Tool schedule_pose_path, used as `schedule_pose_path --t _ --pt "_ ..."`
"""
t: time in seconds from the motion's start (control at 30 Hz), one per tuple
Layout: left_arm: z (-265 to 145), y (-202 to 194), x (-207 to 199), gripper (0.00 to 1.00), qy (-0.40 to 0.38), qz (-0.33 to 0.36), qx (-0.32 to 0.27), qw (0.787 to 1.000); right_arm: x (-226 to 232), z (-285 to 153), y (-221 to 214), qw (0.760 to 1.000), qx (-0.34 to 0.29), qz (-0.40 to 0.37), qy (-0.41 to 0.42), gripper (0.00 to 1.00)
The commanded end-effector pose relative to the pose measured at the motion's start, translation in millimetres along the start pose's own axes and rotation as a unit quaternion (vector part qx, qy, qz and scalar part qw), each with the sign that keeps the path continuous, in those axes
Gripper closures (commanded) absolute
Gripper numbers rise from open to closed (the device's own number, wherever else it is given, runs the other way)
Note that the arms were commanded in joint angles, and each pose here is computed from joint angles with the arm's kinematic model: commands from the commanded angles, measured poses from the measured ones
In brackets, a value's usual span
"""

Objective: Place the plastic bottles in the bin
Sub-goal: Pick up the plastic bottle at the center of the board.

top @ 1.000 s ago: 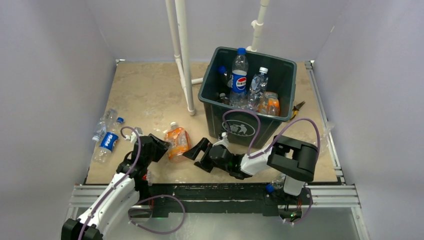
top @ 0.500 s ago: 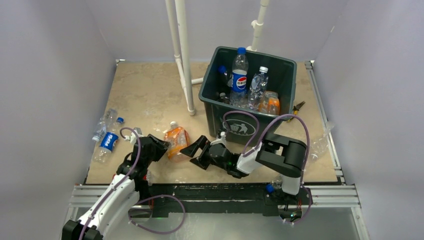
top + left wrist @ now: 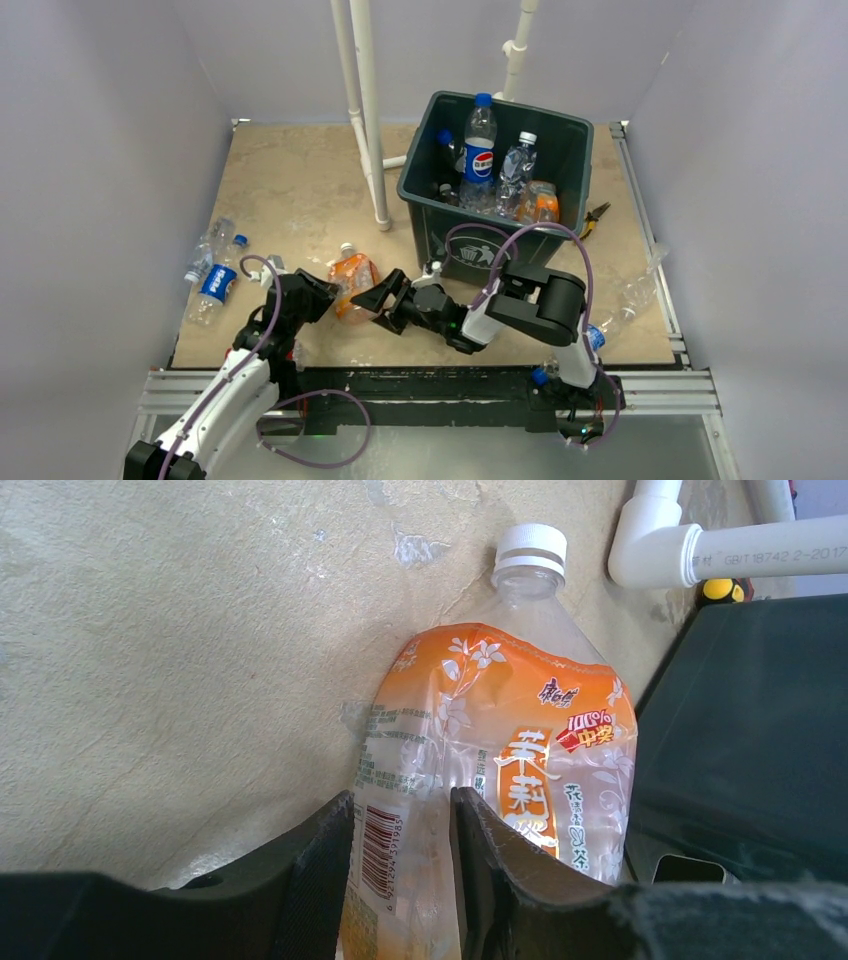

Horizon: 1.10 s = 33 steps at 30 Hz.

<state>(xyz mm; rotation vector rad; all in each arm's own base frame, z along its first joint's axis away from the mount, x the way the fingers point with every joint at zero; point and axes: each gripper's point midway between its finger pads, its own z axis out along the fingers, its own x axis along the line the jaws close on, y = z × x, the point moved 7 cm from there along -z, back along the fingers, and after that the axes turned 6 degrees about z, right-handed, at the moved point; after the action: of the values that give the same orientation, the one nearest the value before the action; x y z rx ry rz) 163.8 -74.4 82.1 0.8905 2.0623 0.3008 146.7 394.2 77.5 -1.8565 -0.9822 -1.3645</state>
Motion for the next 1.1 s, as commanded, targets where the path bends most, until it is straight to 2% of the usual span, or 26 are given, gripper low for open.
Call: schedule_pose_path --t 0.0,0.3,0.4,0.47,0.57,0.7,0.83,1.07 --pt "0.0 -20.5 29.9 0.62 0.053 0.027 0.046 0.997 12.1 10.4 7.3 1.0 -0.007 0.01 0.024 0.11" --pt "-2.1 -19.1 26.4 0.63 0.035 0.042 0.044 0.998 10.0 11.4 9.8 0.999 -0.006 0.02 0.035 0.26" --pt "-3.1 -18.9 23.7 0.62 0.024 0.043 0.045 0.998 11.0 5.5 9.3 0.999 0.002 0.011 0.05 0.4" --pt "-5.1 -17.5 19.0 0.58 0.012 0.044 0.047 0.998 14.3 0.7 8.3 0.998 0.008 -0.006 0.063 0.48" --pt "-10.4 -15.7 5.8 0.41 -0.024 0.033 0.055 0.998 19.7 -15.2 5.2 0.995 0.025 -0.028 0.089 0.56" --pt "-27.5 -3.0 -17.4 0.3 -0.06 0.016 0.049 0.997 25.5 -38.0 3.1 0.992 0.039 -0.062 0.105 0.63" --pt "-43.8 7.2 -28.8 0.27 -0.061 0.001 0.044 0.997 32.9 -53.4 -4.5 0.986 0.069 -0.105 0.109 0.68" --pt "-81.9 47.0 -53.4 0.24 -0.048 0.004 -0.027 0.998 52.3 -70.8 -29.7 0.969 0.132 -0.14 0.155 0.73"
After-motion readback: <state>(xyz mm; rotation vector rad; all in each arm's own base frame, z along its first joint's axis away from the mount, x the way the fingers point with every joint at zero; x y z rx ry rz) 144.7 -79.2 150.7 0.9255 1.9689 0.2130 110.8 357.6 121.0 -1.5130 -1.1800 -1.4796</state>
